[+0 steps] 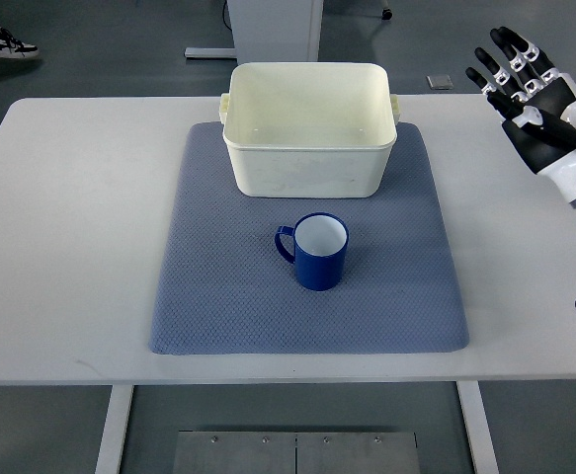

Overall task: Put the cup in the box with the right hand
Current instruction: 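Move the right hand toward the blue mug, fingers open, then close the right hand's fingers around the blue mug's body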

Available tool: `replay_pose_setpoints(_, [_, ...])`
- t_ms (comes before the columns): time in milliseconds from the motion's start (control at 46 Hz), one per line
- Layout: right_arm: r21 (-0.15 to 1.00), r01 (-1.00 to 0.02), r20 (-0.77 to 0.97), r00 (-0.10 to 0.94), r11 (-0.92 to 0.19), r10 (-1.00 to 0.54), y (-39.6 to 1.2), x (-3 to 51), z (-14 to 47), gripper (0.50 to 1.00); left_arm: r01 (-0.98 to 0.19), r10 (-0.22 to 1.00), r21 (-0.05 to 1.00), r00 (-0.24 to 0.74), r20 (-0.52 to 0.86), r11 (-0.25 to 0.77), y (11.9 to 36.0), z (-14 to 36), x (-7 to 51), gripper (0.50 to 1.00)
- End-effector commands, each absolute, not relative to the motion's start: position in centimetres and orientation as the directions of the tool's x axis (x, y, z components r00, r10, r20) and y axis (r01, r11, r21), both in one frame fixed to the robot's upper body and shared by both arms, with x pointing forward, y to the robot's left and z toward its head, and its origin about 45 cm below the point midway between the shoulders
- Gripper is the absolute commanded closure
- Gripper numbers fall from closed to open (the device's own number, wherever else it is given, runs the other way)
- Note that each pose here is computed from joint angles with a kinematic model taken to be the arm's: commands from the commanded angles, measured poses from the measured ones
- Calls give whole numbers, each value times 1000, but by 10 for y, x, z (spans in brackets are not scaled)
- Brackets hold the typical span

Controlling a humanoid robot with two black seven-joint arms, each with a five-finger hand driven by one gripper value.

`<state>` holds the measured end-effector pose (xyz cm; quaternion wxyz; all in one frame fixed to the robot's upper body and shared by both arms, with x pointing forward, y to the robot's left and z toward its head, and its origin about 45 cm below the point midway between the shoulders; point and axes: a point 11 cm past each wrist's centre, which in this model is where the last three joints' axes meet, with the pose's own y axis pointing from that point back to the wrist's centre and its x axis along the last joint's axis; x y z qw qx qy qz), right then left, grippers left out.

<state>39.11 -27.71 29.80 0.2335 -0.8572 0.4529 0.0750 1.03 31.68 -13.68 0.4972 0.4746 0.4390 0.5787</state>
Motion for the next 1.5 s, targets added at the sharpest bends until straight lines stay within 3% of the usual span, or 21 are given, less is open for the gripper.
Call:
replay_pose_setpoints(0, [-312,-788,-295,612,-531,-734,-268,386,294,500,-158,992,980,-56,114,-121,317,-137,10,500])
replay_pose_setpoints(391, [-166,-735,-146,678,-658,-721,-234,368,252,505,-160,992,980,-55,113,-121,317,-137,11,500])
replay_pose_setpoints(1478, [4,-815,-70,578,-579,-813,-175,342,167,528,-158,992,980,-54,112,-119,317,-137,10,500])
